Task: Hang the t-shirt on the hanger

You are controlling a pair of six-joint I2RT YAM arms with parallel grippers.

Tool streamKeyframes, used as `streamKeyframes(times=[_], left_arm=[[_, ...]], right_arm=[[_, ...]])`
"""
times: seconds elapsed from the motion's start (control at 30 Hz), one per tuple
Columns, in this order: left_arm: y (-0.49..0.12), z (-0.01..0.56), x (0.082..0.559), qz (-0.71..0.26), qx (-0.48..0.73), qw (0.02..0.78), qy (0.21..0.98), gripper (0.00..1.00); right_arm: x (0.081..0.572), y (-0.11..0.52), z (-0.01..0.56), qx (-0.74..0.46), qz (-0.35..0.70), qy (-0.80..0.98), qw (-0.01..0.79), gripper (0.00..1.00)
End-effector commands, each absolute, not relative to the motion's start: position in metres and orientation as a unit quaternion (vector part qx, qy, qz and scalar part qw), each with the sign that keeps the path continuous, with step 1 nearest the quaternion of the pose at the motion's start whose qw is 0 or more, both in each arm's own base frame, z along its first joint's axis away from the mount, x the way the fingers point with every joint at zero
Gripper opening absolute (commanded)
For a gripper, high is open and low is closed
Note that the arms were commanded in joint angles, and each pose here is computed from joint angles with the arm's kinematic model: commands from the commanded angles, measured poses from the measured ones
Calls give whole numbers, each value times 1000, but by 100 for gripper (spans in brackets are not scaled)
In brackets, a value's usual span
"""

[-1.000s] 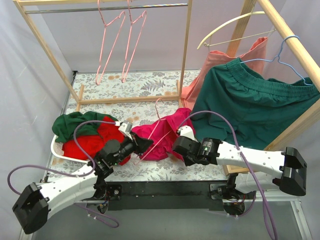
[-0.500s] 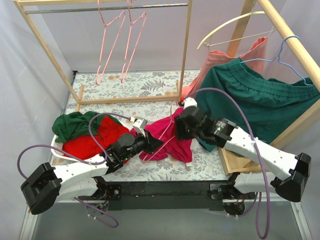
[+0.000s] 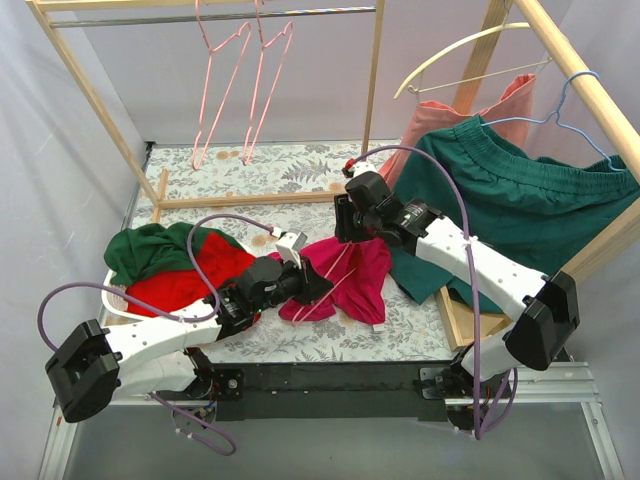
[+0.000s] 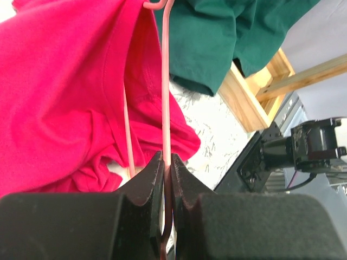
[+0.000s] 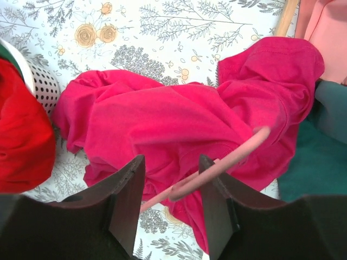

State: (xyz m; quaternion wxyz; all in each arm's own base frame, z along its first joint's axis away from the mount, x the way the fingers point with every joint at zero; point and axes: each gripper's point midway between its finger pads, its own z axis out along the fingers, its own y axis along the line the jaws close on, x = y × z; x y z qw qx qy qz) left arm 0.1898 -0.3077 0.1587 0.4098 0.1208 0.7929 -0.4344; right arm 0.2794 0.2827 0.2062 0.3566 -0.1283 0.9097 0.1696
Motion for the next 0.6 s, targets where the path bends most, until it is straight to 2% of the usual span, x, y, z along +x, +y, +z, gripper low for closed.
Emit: streamKeyframes(times=[0.0,0.1,0.13,0.17,0.23,0.27,0.37,0.43,0.57], left_arm=[[-311,161,183,-425,137,397,802,0],[-310,156,181,-405,141,385,818,0],[-309,155,182,-400,138,380,822,9],[-308,163,187,-397,119,385,824,19],[-300,159,190,-373,97,379,842,31],[-301,169,193,-375,77,379,842,42],[-293,168,195,-354,45,368,859,58],[-290,164,193,-342,24,345,874,63],[-301,148,177,-339,29,274,900,62]], right_arm=[[293,291,214,-128,187,893,389,46],[289,286,201,-137,183,893,387,9],[289,286,201,-139,188,888,395,2],[282,279,183,-142,180,894,386,1],[278,273,191,-144,192,881,409,1],[272,266,177,-147,184,885,401,1],[267,259,184,-153,191,873,422,1],[264,252,186,-153,188,870,430,1],[265,251,201,-151,198,857,451,1]])
